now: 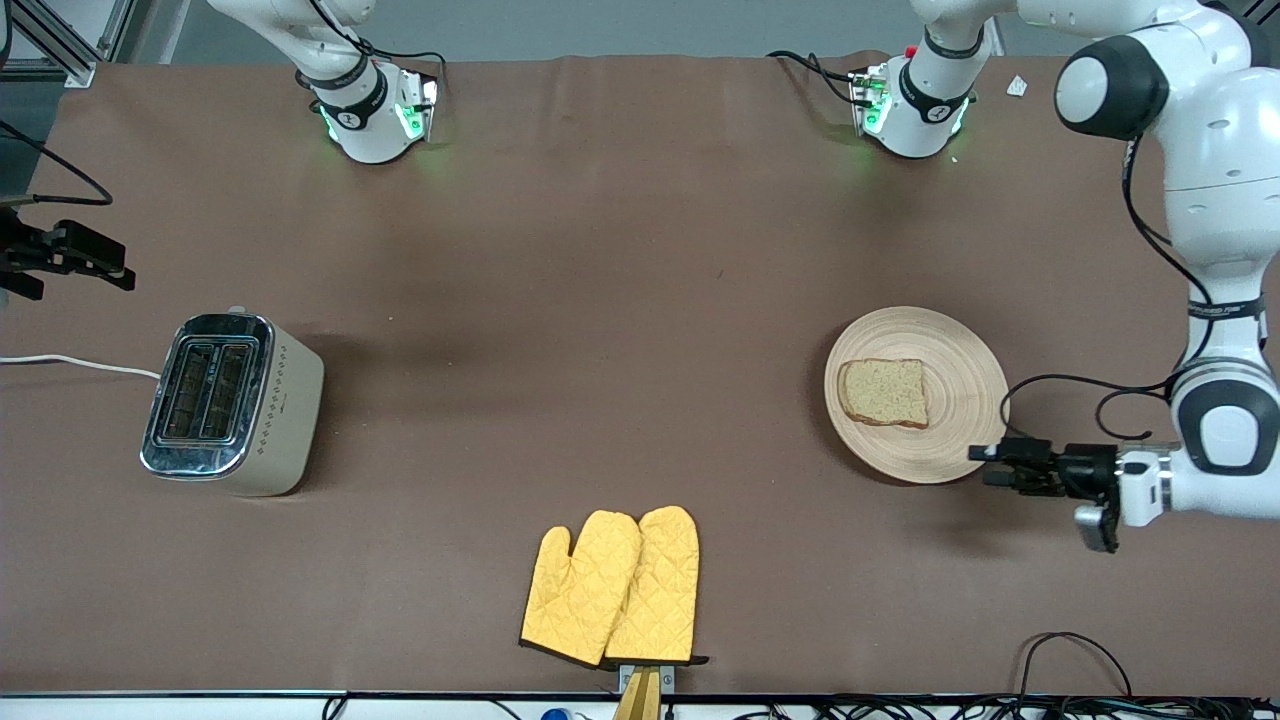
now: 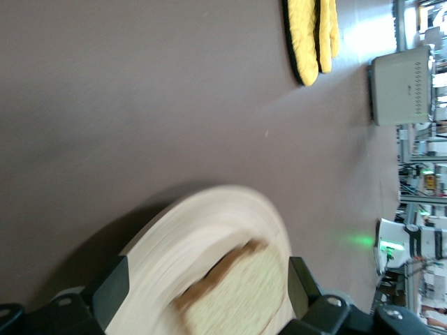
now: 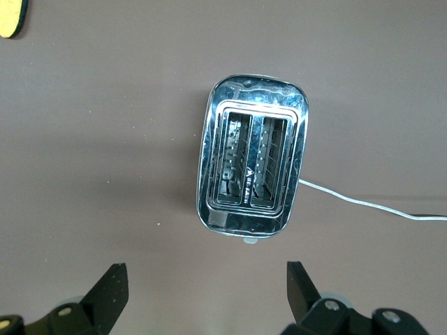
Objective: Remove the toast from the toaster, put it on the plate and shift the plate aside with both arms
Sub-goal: 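Open the left gripper and lift it off the plate rim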
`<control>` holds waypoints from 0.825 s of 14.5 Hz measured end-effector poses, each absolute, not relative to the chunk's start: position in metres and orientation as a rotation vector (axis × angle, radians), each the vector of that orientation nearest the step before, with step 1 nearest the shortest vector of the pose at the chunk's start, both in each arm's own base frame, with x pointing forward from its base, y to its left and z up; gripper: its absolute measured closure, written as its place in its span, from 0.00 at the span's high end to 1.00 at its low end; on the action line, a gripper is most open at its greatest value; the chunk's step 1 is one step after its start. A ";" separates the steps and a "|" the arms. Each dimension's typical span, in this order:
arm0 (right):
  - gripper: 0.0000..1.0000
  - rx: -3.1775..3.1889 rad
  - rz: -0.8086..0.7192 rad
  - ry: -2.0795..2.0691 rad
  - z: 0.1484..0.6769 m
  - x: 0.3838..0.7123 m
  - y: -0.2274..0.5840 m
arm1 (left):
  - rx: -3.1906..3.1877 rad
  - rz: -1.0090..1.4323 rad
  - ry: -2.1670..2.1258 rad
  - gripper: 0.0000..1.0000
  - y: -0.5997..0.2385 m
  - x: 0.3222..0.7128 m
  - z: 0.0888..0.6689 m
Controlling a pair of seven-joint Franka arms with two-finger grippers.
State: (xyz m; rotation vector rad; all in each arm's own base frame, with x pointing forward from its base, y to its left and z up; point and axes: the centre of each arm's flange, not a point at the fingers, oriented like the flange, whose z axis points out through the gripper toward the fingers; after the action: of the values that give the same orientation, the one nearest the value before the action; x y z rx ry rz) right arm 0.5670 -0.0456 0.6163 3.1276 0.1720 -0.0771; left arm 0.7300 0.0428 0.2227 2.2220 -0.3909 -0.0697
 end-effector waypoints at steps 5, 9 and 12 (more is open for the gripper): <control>1.00 3.145 -0.066 0.172 0.617 0.568 -0.044 | 2.418 -0.096 -0.322 1.00 -0.110 0.747 0.277; 1.00 3.145 -0.064 0.167 0.619 0.567 -0.046 | 2.766 -0.023 -0.424 1.00 -0.180 0.737 0.363; 1.00 3.143 -0.029 0.167 0.630 0.567 -0.046 | 2.935 0.091 -0.310 1.00 -0.166 0.720 0.469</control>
State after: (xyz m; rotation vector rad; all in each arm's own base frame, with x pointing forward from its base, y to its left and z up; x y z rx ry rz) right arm 0.5672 -0.0456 0.6305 3.1434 0.1674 -0.0289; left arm 0.7198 -0.1664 0.4688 2.9355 -0.3100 0.0912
